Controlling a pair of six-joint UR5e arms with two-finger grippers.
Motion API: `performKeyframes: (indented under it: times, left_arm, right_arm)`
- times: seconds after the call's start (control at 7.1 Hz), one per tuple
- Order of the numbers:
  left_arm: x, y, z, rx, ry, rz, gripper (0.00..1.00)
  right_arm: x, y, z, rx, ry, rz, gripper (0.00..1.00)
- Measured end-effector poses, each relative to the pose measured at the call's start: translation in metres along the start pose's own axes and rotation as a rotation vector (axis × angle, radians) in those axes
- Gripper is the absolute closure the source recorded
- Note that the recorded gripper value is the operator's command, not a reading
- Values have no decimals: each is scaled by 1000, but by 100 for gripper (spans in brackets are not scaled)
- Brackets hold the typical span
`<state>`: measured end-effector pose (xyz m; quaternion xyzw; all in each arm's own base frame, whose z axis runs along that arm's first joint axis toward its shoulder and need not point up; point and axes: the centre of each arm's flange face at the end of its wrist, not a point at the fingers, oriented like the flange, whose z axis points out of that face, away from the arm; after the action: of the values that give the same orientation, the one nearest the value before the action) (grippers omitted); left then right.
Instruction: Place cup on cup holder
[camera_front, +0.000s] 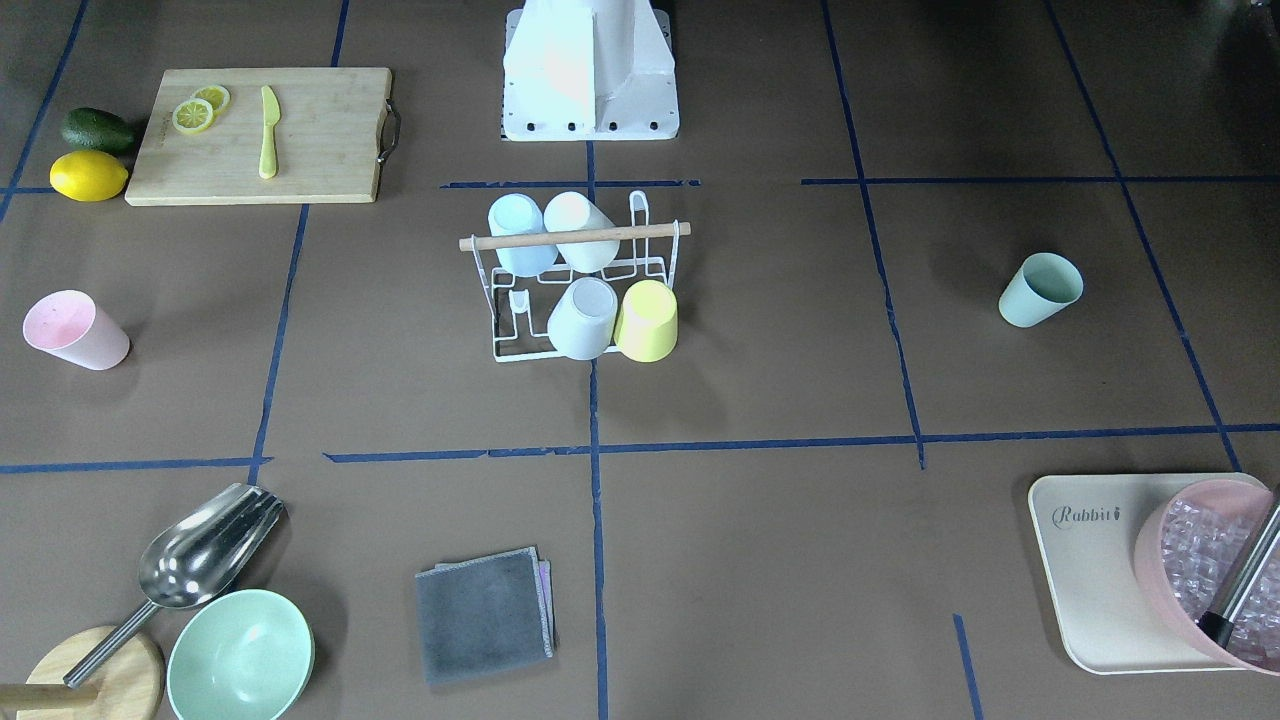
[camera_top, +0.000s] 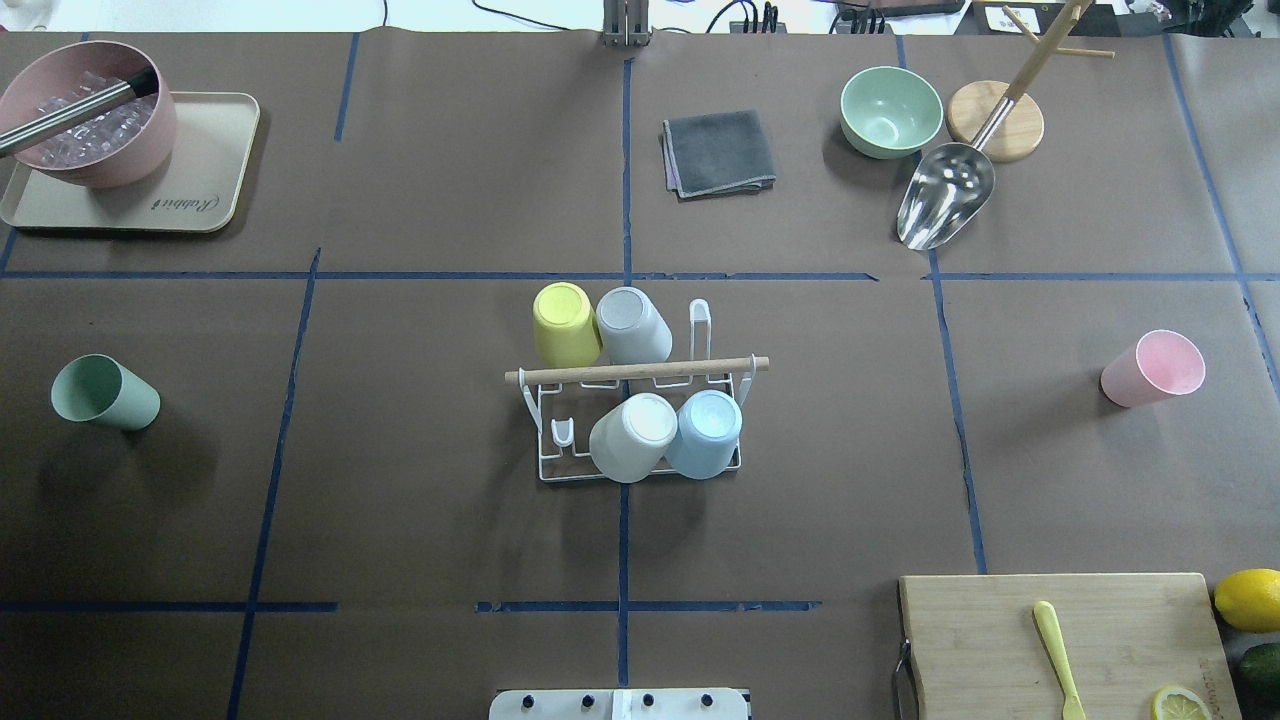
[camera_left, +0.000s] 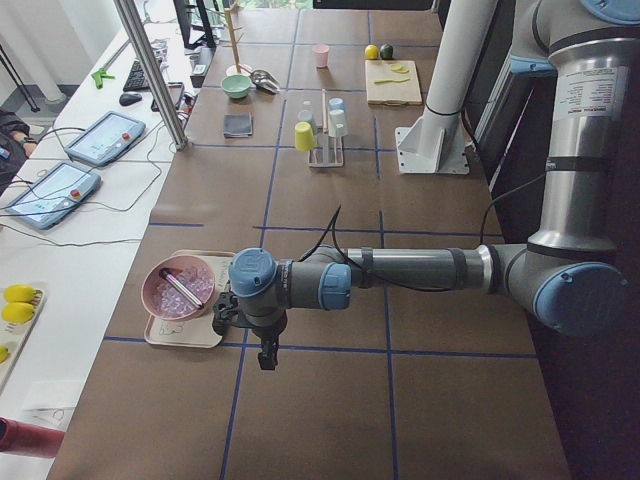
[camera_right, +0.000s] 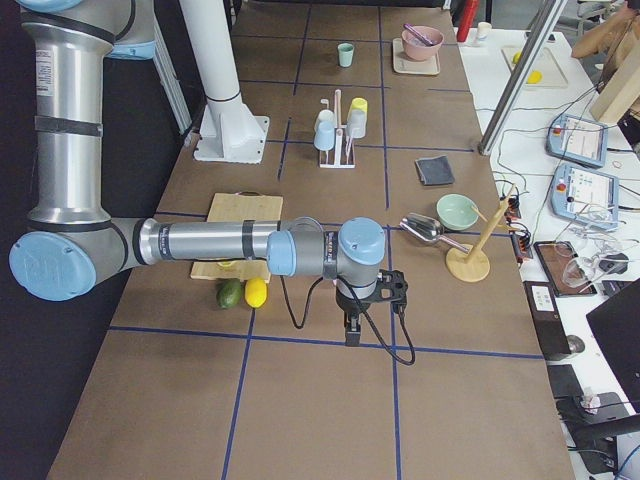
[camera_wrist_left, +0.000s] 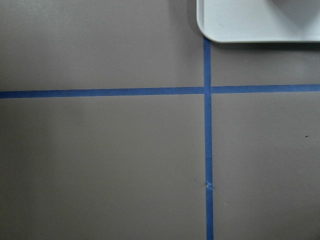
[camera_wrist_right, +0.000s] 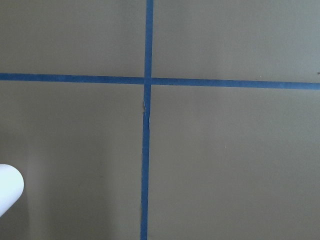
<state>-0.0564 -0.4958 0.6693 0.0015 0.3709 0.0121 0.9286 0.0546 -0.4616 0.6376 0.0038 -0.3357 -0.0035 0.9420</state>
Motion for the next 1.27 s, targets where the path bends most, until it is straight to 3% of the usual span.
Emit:
performKeyframes:
  times: [0.42, 1.27]
  left_arm:
    - [0, -2, 0, 0, -2, 2, 0]
    - [2, -2, -2, -4, -1, -2, 0]
  right_arm:
    - [18, 1, 23, -45, -1, 35, 0]
    - [11, -13, 16, 12, -9, -9, 0]
